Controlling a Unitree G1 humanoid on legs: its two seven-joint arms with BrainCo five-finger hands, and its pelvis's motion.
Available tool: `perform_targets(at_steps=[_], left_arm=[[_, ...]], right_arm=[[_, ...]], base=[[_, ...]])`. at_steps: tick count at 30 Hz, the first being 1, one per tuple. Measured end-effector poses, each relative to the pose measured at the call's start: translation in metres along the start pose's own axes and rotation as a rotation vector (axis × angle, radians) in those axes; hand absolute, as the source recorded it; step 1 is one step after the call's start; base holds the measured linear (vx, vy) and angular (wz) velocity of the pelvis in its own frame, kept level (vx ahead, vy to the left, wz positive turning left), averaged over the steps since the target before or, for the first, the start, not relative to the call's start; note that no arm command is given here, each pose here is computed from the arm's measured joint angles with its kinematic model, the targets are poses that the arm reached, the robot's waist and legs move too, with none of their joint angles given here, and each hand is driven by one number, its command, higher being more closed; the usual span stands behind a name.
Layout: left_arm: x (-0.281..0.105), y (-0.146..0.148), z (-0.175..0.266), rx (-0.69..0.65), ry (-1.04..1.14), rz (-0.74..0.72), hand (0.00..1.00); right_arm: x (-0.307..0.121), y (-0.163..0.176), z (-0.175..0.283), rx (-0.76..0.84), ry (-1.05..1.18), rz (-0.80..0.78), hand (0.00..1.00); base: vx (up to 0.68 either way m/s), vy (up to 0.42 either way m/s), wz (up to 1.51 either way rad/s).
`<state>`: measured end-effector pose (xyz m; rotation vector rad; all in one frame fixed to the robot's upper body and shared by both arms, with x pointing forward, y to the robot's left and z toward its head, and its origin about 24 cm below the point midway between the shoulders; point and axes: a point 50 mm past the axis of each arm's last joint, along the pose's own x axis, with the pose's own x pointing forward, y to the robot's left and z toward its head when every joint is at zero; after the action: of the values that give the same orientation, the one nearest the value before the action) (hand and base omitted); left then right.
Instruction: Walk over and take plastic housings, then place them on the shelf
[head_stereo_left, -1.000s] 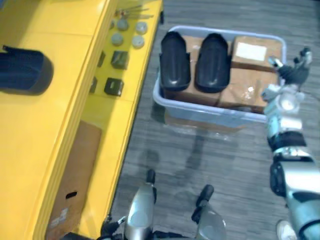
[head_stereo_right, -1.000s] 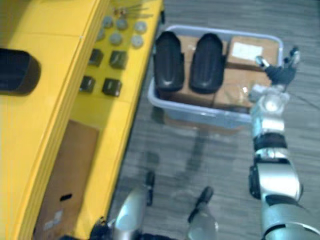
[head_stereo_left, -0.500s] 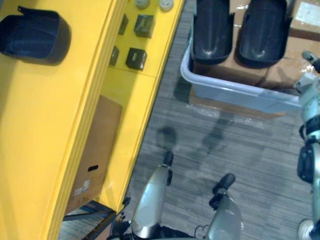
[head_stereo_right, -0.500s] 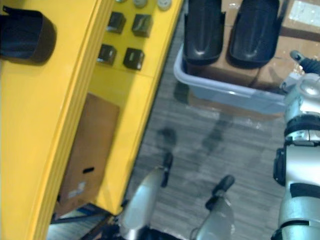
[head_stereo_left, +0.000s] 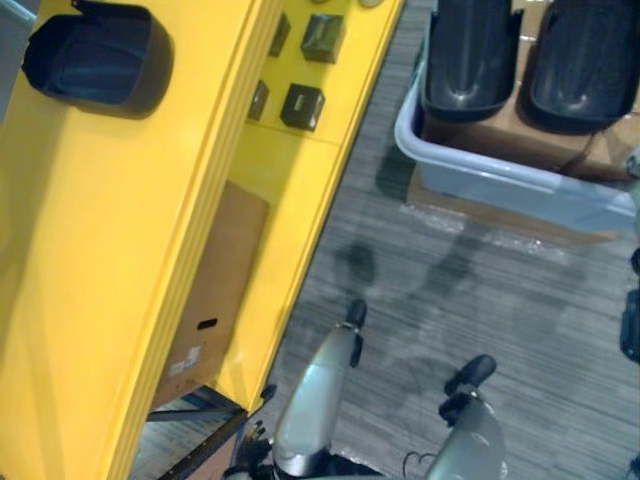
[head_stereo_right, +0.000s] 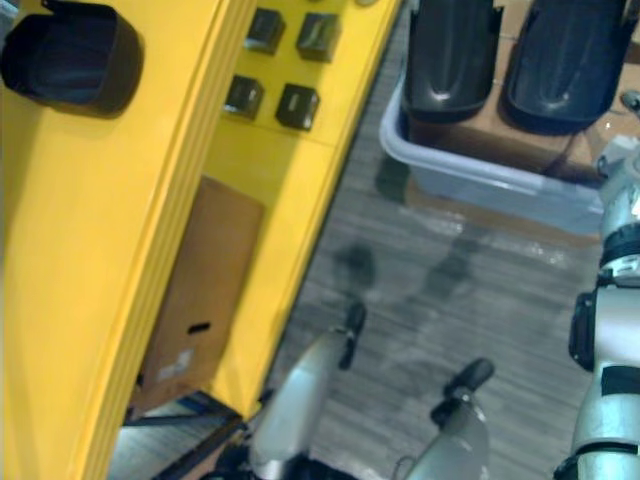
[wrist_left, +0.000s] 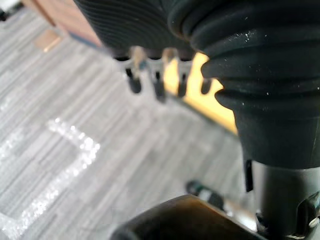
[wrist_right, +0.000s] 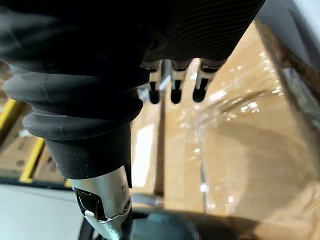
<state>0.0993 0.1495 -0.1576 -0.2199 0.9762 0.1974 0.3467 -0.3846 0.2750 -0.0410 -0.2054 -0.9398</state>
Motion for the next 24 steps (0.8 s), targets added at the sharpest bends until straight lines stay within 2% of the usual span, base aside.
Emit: perform_targets(at_steps=[10,11,16,19,24], left_arm=[[0.000,-0.005,0.002,-0.017,-0.018,-0.039,0.00],[0.001,-0.006,0.004,-0.012,-0.028,-0.047,0.00],[0.001,-0.008,0.004,-0.022,-0.031,-0.056,0.00],[0.000,-0.008,0.003,-0.026,-0.028,-0.070,0.00],[0.000,-0.008,0.002,-0.022,-0.045,-0.080,0.00]], right_arm=[[0.002,-0.004,0.008,-0.033,-0.002,-0.015,0.00],[0.005,-0.010,0.010,-0.041,0.005,-0.040,1.00],[0.009,-0.023,0.020,-0.044,0.027,-0.109,1.00],[0.013,-0.045,0.020,-0.100,0.087,-0.178,1.00],[0.016,-0.063,0.022,-0.117,0.127,-0.230,1.00]], base=[[0.01,0.001,0.04],[0.00,0.000,0.00],[0.00,0.006,0.04],[0.01,0.007,-0.04],[0.04,-0.023,0.03]])
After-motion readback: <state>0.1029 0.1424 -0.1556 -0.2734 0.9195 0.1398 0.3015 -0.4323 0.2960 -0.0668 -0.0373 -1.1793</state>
